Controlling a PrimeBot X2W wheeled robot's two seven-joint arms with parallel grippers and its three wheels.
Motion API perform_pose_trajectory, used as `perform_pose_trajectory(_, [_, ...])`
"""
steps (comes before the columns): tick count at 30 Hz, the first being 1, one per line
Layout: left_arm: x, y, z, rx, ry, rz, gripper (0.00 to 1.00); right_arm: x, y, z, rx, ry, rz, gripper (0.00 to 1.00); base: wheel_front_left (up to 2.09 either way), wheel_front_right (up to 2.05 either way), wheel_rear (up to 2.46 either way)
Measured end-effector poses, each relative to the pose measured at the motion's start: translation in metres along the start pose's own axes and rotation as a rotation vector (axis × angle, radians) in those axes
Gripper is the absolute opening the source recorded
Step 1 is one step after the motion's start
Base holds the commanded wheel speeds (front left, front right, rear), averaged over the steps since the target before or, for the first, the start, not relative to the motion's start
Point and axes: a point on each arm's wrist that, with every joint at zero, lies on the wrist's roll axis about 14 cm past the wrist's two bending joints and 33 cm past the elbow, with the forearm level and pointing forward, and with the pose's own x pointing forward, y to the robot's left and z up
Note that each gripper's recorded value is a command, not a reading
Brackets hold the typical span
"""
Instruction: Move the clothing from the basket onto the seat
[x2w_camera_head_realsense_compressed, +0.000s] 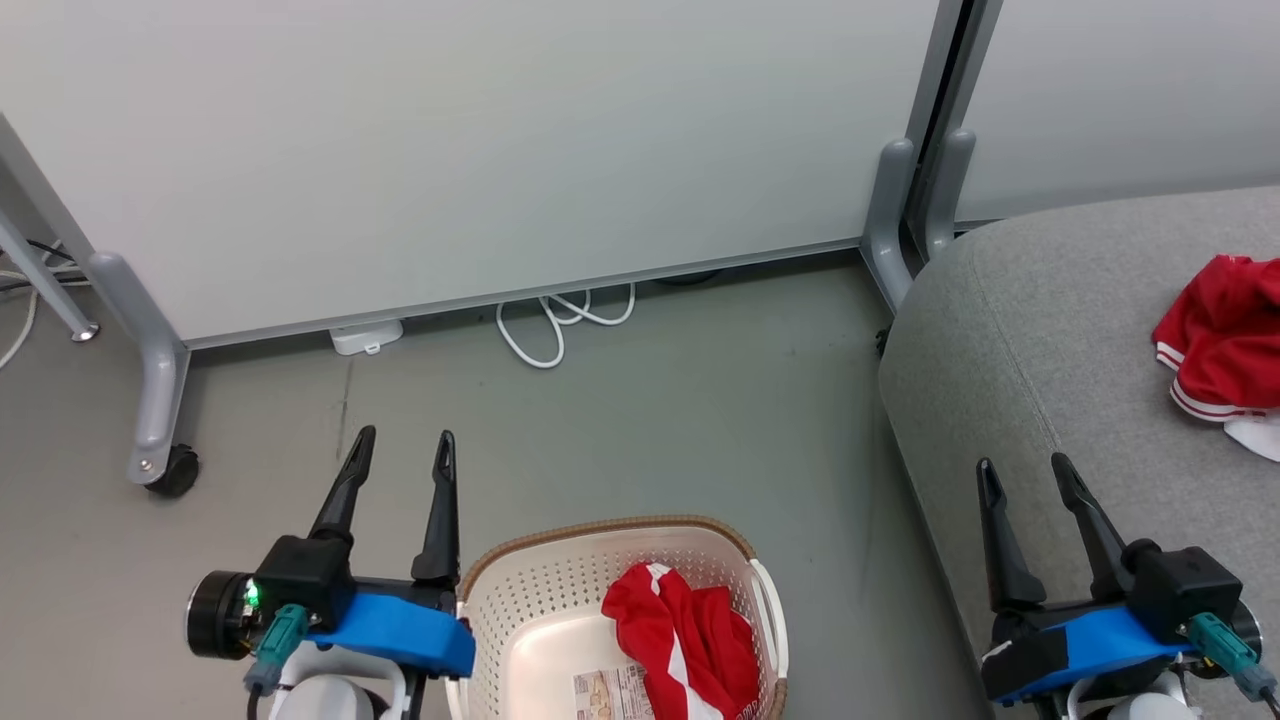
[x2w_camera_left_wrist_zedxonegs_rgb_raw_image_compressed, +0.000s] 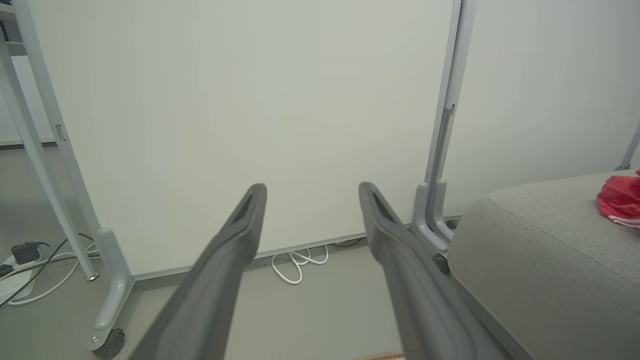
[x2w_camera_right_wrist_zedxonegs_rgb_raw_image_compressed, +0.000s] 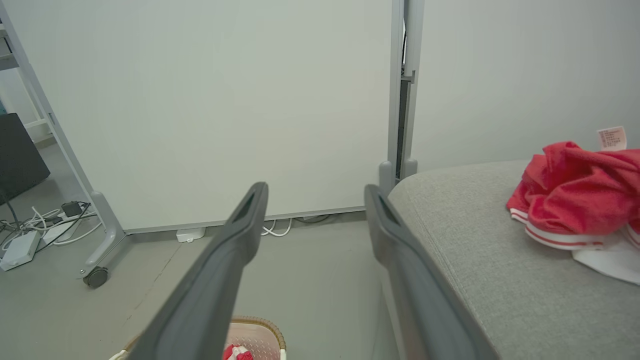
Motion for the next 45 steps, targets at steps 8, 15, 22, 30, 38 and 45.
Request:
perform_pose_trajectory(8, [0.040,-0.040,-0.042,0.007,0.122,-0.156,1.00,0.022,-0.009,-0.002,-0.009,-0.002,-0.022,1.00,0.00,0.00,0.00])
perform_pose_trajectory(15, [0.068,-0.072,-0.099,0.022,0.279,-0.316,1.00,0.044,-0.025,-0.011,-0.017,0.012,-0.057,1.00,0.00,0.00,0.00])
perform_pose_trajectory(22, [0.074,-0.091,-0.172,0.029,0.493,-0.422,1.00,0.058,-0.041,-0.031,-0.024,0.053,-0.093,1.00,0.00,0.00,0.00])
perform_pose_trajectory(30, [0.069,-0.101,-0.240,0.023,0.733,-0.482,1.00,0.071,-0.055,-0.053,-0.031,0.098,-0.119,1.00,0.00,0.00,0.00])
perform_pose_trajectory(38, [0.049,-0.099,-0.299,0.000,0.973,-0.494,1.00,0.085,-0.063,-0.079,-0.036,0.141,-0.129,1.00,0.00,0.00,0.00])
perform_pose_trajectory(45, [0.026,-0.095,-0.340,-0.053,1.163,-0.475,1.00,0.094,-0.067,-0.103,-0.038,0.181,-0.130,1.00,0.00,0.00,0.00])
